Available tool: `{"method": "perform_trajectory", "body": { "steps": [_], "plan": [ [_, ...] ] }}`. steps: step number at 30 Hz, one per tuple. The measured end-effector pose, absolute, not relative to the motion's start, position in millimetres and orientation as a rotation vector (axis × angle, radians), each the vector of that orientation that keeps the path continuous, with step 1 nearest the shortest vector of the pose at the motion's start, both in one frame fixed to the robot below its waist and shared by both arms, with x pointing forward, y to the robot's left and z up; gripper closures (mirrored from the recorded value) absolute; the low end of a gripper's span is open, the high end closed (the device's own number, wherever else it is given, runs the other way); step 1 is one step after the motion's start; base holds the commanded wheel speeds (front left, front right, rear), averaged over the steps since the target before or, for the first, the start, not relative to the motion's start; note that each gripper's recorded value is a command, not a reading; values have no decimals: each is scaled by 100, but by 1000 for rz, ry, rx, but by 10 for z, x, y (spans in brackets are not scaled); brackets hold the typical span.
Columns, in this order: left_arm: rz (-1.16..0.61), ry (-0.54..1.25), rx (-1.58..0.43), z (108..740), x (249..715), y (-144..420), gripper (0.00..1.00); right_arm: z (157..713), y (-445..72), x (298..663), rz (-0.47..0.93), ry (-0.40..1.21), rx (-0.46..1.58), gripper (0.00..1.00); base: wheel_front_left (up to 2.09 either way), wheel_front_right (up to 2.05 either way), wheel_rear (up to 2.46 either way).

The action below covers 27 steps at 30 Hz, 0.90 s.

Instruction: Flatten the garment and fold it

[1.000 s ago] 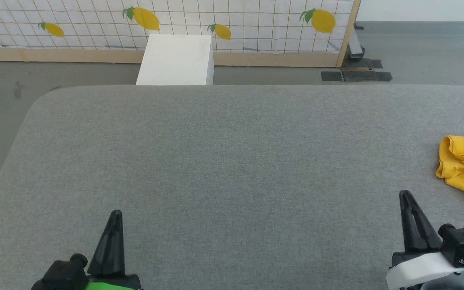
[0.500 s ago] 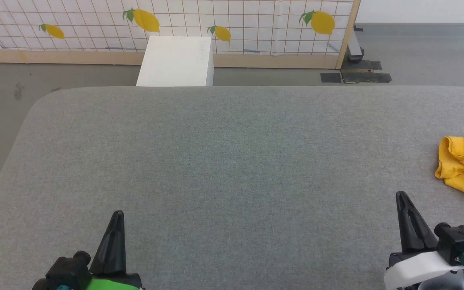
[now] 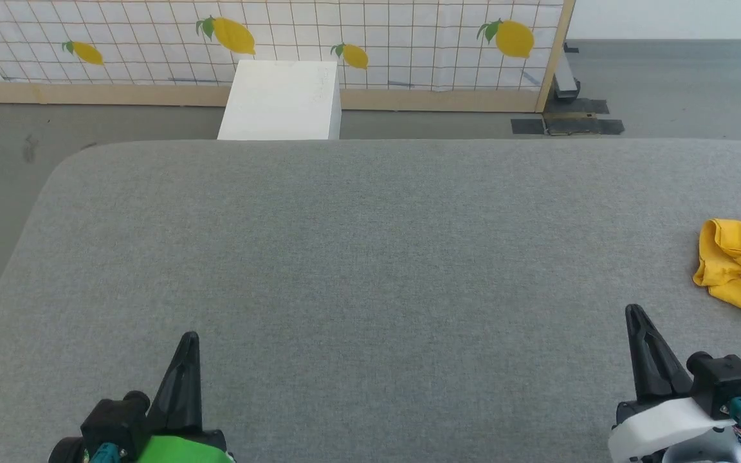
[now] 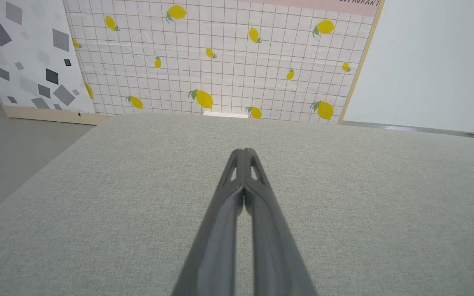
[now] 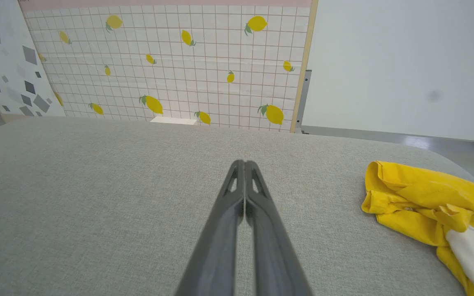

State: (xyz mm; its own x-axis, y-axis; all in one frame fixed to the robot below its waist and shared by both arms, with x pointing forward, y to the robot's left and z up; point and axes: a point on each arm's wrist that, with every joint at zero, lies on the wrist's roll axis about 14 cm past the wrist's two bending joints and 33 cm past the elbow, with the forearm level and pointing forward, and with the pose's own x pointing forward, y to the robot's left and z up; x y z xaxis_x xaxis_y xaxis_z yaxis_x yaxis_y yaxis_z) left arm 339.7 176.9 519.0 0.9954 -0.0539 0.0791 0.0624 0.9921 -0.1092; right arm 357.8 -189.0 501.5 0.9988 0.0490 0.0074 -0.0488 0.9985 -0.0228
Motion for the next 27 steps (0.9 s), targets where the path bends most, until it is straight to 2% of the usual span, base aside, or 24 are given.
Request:
{"method": "perform_trajectory", "body": {
  "steps": [27],
  "plan": [
    [-49, -51, -65, 5199, 3487, 1755, 100, 5055, -1813, 3606, 71, 5, -26, 100, 0, 0, 0]
  ]
}}
